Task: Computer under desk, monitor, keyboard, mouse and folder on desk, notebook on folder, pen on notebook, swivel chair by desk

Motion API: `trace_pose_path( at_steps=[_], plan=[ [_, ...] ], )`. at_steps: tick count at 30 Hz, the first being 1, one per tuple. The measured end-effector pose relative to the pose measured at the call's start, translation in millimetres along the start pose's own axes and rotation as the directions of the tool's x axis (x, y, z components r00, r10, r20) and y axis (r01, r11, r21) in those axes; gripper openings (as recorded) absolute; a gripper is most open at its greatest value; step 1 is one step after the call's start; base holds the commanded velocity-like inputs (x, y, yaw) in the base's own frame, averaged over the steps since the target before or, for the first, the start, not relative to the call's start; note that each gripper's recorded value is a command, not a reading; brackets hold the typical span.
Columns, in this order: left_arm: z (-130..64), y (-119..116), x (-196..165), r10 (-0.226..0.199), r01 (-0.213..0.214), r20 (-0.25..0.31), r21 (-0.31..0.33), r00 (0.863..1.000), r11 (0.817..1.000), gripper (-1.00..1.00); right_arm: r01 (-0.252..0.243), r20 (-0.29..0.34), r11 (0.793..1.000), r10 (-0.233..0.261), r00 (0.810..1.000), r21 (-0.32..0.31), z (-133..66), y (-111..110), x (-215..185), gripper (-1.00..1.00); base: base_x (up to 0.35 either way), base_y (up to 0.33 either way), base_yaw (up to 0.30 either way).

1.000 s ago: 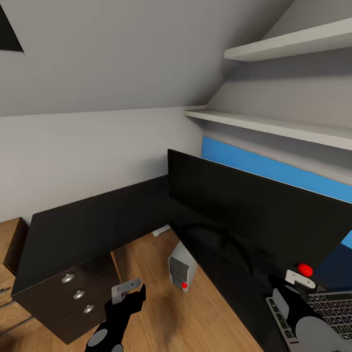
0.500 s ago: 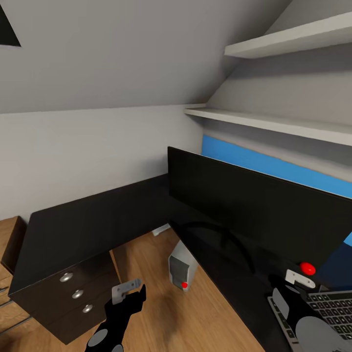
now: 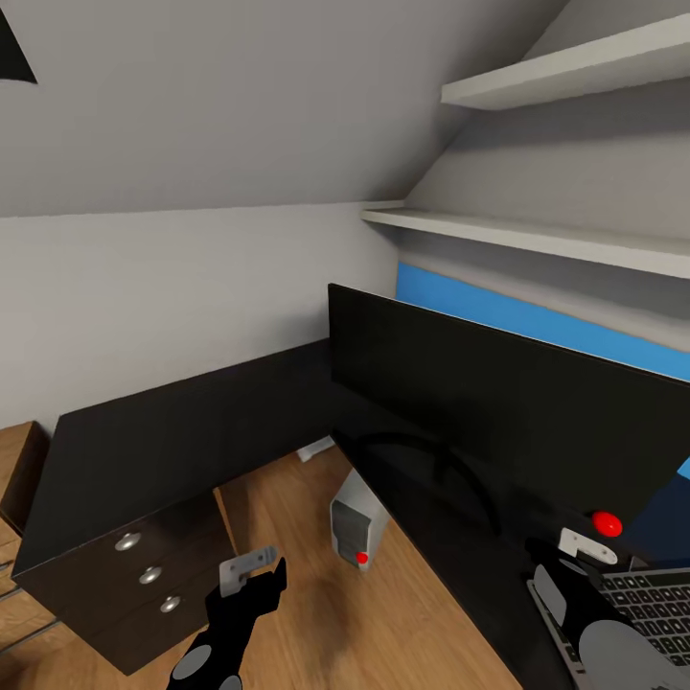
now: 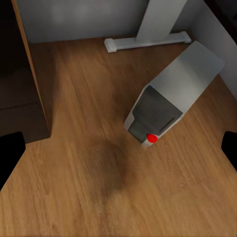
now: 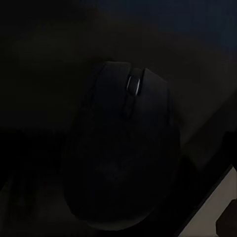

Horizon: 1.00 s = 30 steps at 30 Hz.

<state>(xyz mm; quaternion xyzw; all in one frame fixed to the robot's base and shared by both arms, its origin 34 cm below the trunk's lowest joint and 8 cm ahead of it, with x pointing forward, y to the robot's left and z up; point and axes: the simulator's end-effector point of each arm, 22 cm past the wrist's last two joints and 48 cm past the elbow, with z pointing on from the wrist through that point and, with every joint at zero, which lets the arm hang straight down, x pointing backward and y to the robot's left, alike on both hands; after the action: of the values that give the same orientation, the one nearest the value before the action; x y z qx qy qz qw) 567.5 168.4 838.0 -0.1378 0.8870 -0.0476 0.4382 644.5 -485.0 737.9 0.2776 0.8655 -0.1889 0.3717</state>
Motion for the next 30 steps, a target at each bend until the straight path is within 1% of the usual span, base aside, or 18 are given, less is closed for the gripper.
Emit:
trace_pose_path(
  at_steps=[17, 23, 30],
  plan=[
    [-0.1, -0.2, 0.1, 0.0, 0.0, 0.0, 0.0, 1.0, 1.0, 1.0, 0.001, -0.003, 1.0, -0.001, 1.0, -0.003, 0.1, 0.5, 0.5, 1.0, 0.0, 0.0, 0.0],
    [0.0, -0.2, 0.1, 0.0, 0.0, 0.0, 0.0, 1.0, 1.0, 1.0, 0.001, -0.002, 1.0, -0.001, 1.0, -0.023, 0.2, 4.4, 0.2, 1.0, 0.0, 0.0, 0.0],
    [-0.1, -0.5, 0.3, 0.001, -0.001, -0.001, 0.001, 1.0, 1.0, 1.0, 0.001, -0.002, 1.0, -0.001, 1.0, -0.026, 0.2, 5.1, 0.1, 1.0, 0.0, 0.0, 0.0]
  ],
)
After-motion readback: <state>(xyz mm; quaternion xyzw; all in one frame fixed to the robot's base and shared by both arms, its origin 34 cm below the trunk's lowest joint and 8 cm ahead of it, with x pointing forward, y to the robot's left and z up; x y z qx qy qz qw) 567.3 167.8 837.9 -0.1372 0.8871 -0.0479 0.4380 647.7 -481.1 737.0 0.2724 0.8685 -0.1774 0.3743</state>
